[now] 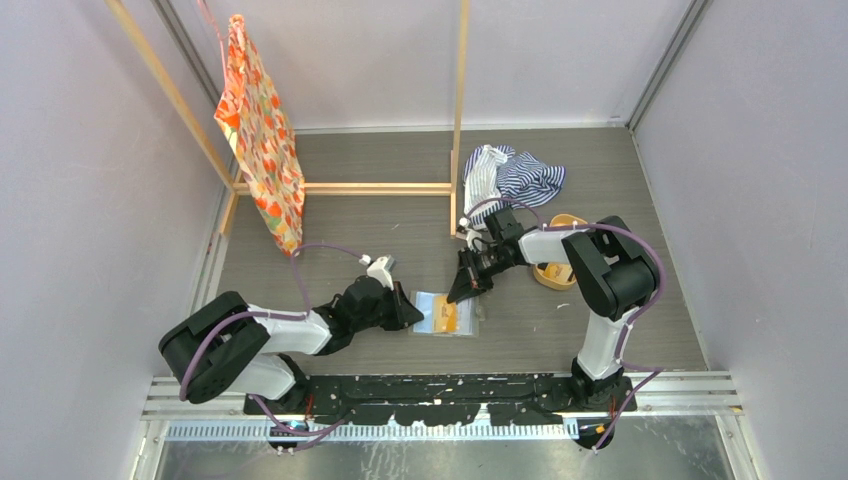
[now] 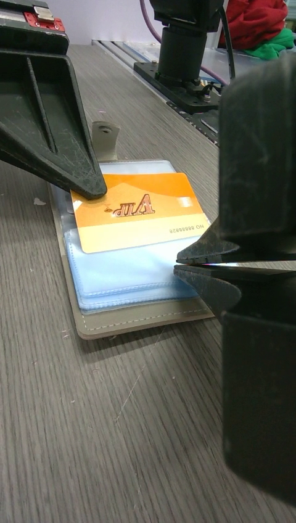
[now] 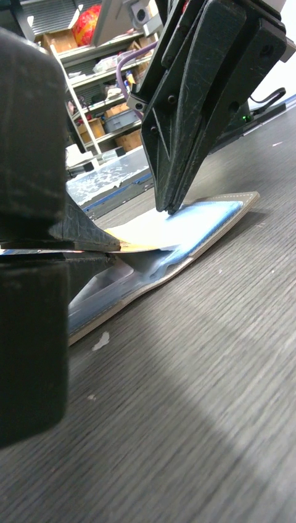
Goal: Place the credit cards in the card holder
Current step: Insert the credit card into the card holder.
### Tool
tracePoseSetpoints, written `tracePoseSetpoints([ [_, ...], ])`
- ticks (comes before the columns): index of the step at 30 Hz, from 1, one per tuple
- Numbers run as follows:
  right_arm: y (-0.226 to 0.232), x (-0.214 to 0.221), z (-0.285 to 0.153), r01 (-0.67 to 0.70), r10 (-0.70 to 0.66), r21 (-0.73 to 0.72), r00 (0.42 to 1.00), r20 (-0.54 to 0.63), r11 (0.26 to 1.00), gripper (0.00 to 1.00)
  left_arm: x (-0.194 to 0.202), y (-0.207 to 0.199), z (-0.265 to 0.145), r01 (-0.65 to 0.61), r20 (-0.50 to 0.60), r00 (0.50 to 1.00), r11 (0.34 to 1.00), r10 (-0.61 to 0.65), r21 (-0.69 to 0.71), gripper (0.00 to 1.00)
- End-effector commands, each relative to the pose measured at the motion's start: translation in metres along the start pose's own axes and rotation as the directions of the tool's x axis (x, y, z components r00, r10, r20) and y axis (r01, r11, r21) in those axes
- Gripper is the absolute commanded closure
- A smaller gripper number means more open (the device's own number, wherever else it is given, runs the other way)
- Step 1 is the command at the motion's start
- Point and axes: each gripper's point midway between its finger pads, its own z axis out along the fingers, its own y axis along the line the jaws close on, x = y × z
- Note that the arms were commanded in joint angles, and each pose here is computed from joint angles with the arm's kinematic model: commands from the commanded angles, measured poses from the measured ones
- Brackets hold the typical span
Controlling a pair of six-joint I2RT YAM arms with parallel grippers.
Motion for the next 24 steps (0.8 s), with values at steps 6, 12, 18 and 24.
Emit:
tracePoseSetpoints([
  [6, 0.004, -0.012, 0.017, 0.01, -0.011, 0.039, 0.999, 0.04, 0.999, 0.99, 0.009, 0.016, -0.001, -0.029, -0.027, 0.999, 0.998, 0.028, -0.057, 0.94],
  [12, 0.003, -0.016, 0.023, -0.037, 0.034, 0.041, 0.997, 0.073, 0.998, 0.93, 0.007, 0.014, -0.003, -0.009, -0.015, 1.0, 0.999, 0.009, -0.047, 0.93],
  [18, 0.01, -0.015, 0.014, 0.033, -0.036, 0.056, 0.998, 0.052, 0.998, 0.67, 0.0, 0.006, -0.006, 0.014, 0.015, 1.0, 1.0, -0.013, -0.027, 0.88],
  [24, 0.016, -0.016, -0.003, 0.167, -0.17, 0.122, 0.985, 0.011, 0.978, 0.46, -0.01, -0.003, -0.013, 0.015, 0.043, 0.999, 1.0, -0.014, -0.011, 0.82],
])
